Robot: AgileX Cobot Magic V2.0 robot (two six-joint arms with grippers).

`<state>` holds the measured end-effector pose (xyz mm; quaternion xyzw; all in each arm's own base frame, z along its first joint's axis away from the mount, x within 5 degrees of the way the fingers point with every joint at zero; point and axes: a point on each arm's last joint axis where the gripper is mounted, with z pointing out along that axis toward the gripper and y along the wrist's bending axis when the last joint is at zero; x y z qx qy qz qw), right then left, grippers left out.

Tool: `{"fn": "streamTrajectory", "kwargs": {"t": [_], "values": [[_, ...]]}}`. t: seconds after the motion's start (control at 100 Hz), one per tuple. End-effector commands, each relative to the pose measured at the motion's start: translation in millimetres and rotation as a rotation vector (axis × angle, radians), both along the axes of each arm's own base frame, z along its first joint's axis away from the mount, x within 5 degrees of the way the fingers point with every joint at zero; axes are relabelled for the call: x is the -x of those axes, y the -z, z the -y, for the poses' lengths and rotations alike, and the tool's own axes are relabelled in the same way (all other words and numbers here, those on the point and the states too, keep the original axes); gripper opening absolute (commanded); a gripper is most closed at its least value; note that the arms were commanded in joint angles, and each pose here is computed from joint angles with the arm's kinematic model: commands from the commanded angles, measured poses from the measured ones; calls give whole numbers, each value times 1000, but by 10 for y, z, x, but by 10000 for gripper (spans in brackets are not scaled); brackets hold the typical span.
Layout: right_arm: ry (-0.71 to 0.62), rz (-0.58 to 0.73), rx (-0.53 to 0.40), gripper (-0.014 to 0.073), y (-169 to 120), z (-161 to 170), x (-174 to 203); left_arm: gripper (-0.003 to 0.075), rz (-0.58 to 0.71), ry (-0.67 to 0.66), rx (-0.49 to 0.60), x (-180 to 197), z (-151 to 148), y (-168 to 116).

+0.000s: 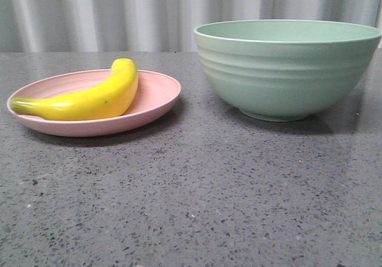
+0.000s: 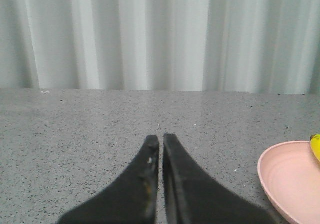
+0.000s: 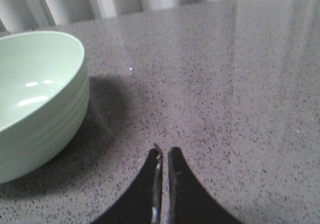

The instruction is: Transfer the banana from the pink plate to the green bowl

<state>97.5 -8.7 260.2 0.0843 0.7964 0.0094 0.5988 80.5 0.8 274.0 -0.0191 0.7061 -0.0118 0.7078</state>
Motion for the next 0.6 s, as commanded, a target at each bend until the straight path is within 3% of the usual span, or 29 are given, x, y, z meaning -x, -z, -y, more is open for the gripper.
{"fn": "streamTrajectory", "kwargs": {"t": [0.0,0.25,0.3,0.46,0.59], "values": [[5,45,6,-59,-184,12,-64,-20,109,-5,4,-28,-5,-206],[5,27,7,-62,-155,13,-75,8,154,-7,4,-30,-7,-248],[5,27,7,-62,-155,13,-75,57,159,-7,4,-30,-7,-252],[5,27,7,-62,-155,13,-75,314,170,-7,3,-28,-7,-262],[5,27,4,-62,-155,13,-75,388,188,-8,3,-25,-8,-278]]}}
